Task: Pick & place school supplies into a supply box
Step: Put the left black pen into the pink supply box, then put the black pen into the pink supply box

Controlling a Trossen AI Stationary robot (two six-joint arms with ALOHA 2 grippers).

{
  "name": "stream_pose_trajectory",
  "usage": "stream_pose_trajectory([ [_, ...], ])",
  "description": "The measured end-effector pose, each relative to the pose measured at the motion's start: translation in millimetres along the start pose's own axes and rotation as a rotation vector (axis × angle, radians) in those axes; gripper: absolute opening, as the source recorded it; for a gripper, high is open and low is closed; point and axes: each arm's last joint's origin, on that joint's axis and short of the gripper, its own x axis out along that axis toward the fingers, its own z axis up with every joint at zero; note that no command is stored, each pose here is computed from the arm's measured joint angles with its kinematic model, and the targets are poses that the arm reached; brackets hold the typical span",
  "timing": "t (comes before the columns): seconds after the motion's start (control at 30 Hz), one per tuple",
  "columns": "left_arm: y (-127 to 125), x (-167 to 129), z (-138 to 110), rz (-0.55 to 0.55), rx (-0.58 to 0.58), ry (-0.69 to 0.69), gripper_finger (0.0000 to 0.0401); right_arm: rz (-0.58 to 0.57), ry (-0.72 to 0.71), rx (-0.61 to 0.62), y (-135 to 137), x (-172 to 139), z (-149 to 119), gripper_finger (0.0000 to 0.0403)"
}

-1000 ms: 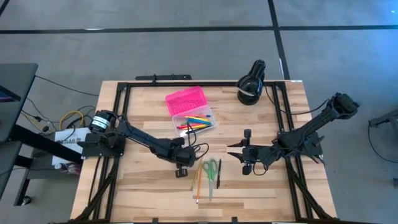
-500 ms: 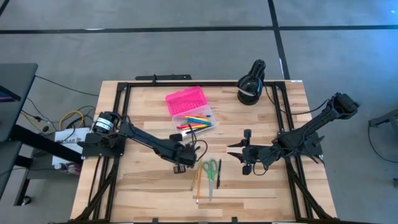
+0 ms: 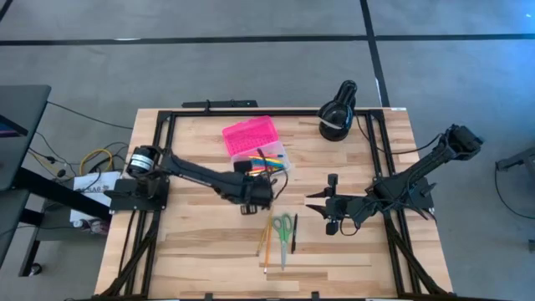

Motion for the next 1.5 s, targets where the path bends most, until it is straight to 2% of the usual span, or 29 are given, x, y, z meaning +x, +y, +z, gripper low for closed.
stream_pose_trajectory([
  [0.23, 53, 25, 11, 0.017, -0.100, 0.024, 0.0023, 0.001, 0.004, -0.003, 0, 0, 0, 0.0118],
  [0.47, 95, 47, 23, -0.109, -0.208, -0.051, 0.0025, 0.002, 0.018, 0.004, 0, 0, -2, 0.0118],
  [0.6, 108, 55, 24, -0.131, -0.235, -0.067, 0.0026, 0.003, 0.025, 0.007, 0, 0, -3, 0.0118],
  [0.83, 114, 58, 24, -0.123, -0.237, -0.068, 0.0041, 0.005, 0.039, 0.013, 1, 0, -4, 0.0118],
  [1.2, 112, 57, 24, -0.069, -0.221, -0.071, 0.0168, 0.005, 0.039, 0.014, 1, 0, -4, 0.0118],
  [1.3, 109, 52, 24, -0.071, -0.202, -0.075, 0.0180, 0.005, 0.041, 0.016, 1, 0, -5, 0.0118],
  [1.5, 95, 24, 23, -0.056, -0.144, -0.114, 0.0182, 0.004, 0.051, 0.047, 1, 1, -6, 0.0118],
])
